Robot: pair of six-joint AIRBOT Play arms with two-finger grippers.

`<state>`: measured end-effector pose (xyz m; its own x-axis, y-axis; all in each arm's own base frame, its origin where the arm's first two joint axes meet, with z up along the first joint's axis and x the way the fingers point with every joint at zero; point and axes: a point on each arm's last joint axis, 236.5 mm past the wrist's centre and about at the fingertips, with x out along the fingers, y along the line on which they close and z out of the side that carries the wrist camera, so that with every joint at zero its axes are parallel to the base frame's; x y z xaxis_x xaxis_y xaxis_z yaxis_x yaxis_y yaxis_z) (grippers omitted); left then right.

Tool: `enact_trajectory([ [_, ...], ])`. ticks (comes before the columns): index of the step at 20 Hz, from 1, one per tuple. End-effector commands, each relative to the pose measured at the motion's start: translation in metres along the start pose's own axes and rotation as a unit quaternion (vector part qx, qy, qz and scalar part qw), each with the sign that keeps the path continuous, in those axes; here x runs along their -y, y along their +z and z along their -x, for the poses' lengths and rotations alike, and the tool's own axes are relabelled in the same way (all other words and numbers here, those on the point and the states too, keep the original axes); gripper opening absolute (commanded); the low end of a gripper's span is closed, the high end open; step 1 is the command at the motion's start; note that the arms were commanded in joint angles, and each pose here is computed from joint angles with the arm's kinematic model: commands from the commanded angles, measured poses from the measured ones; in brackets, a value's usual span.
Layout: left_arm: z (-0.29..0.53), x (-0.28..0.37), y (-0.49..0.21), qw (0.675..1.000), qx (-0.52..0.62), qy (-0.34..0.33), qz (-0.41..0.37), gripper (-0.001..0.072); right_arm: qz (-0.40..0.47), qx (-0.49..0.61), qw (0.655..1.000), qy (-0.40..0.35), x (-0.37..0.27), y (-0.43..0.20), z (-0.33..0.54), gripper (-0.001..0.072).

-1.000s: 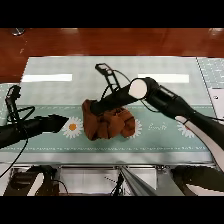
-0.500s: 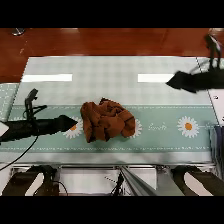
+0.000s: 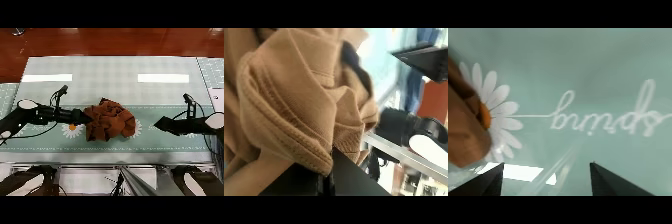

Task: Fold the shirts.

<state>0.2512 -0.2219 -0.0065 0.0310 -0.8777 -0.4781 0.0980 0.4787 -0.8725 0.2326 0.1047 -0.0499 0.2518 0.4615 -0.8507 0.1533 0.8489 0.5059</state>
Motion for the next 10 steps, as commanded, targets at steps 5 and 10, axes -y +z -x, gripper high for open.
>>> enact_trajectory([
  [5, 0.032, -0.003, 0.025, 1.000, 0.009, -0.024, -0.002, 0.0022, 0.027, -0.042, 0.996, 0.067, -0.065, -0.028, -0.062, 0.0618],
  [10, 0.025, 0.002, 0.018, 1.000, -0.005, -0.026, -0.008, 0.0023, 0.067, -0.095, 0.991, 0.058, -0.100, -0.036, -0.106, 0.0618],
])
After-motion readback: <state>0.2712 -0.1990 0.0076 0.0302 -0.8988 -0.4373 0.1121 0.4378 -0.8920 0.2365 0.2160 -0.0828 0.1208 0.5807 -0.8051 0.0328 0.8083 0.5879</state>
